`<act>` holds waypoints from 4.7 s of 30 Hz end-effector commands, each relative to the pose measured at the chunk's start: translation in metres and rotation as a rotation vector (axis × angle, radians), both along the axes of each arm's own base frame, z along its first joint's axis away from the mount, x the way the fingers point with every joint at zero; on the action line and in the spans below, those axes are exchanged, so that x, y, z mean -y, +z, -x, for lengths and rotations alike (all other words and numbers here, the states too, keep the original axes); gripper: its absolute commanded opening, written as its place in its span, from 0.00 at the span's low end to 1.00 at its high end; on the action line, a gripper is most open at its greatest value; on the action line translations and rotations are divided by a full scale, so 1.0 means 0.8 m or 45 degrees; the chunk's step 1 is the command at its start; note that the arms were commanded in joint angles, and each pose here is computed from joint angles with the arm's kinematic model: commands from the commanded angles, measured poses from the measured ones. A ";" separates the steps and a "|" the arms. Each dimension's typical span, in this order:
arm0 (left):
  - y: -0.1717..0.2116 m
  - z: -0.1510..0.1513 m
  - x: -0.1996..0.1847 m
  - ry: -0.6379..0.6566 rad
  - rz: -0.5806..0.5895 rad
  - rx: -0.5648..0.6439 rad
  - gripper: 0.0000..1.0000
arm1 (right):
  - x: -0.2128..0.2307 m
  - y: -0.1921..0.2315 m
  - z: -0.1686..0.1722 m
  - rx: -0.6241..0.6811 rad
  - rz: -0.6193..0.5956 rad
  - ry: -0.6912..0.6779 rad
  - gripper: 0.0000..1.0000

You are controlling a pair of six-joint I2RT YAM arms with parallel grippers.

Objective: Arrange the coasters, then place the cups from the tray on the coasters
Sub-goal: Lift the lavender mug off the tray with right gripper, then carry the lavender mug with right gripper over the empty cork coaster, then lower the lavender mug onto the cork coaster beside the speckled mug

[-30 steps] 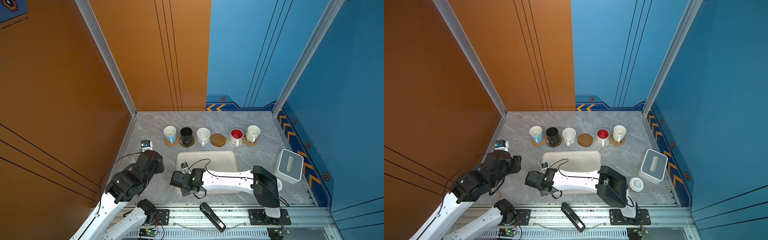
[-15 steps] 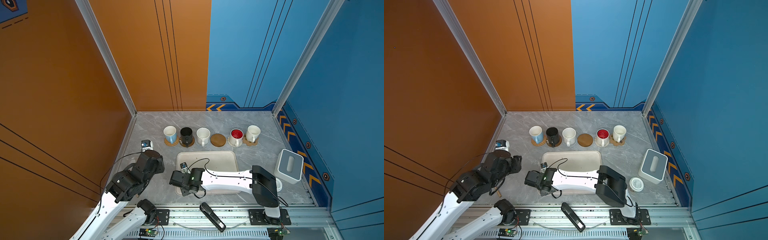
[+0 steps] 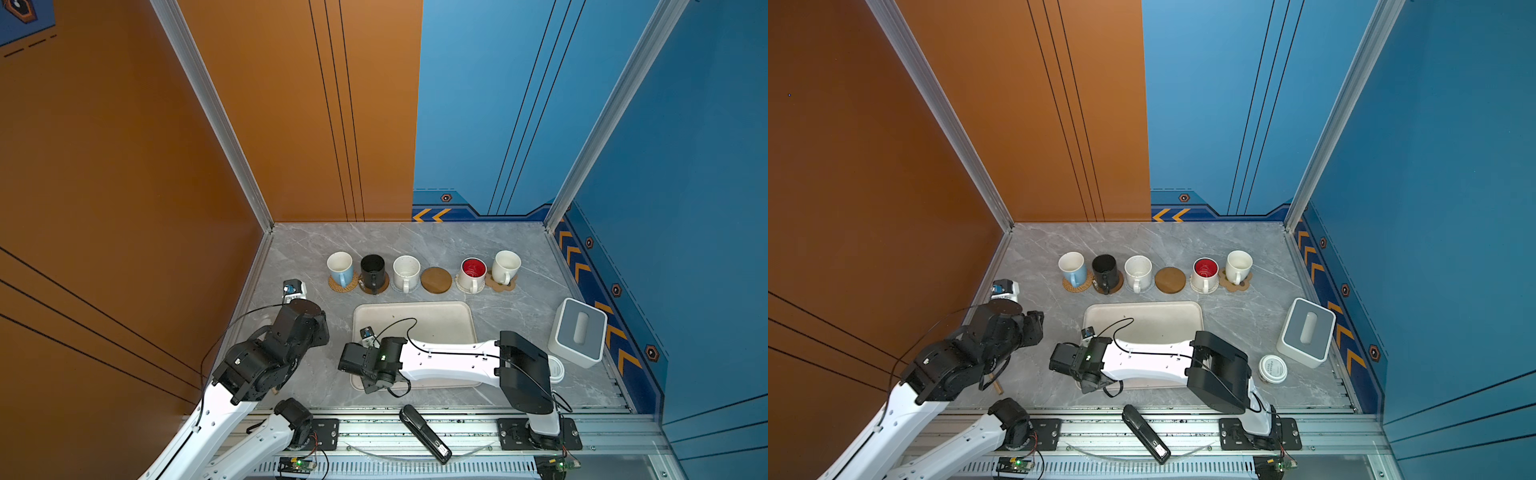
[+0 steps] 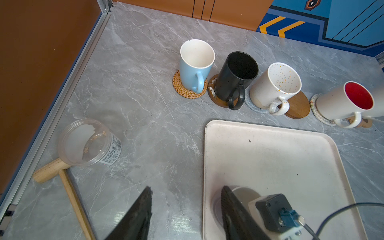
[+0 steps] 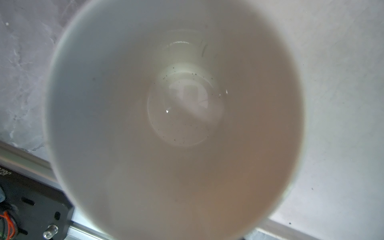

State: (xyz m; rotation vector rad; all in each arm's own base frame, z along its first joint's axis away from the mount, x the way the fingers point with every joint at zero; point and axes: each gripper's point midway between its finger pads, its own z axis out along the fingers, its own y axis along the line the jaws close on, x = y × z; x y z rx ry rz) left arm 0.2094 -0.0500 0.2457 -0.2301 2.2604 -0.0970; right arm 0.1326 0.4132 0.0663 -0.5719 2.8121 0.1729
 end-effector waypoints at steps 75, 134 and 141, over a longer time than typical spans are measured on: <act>-0.014 -0.067 0.020 0.050 0.036 0.057 0.54 | 0.246 0.079 -0.335 0.241 0.041 -0.517 0.00; -0.025 -0.070 0.013 0.094 0.087 0.029 0.53 | 0.240 0.021 -0.360 0.179 -0.008 -0.622 0.07; -0.026 -0.070 0.012 0.094 0.091 0.029 0.53 | 0.241 0.024 -0.359 0.181 -0.013 -0.624 0.20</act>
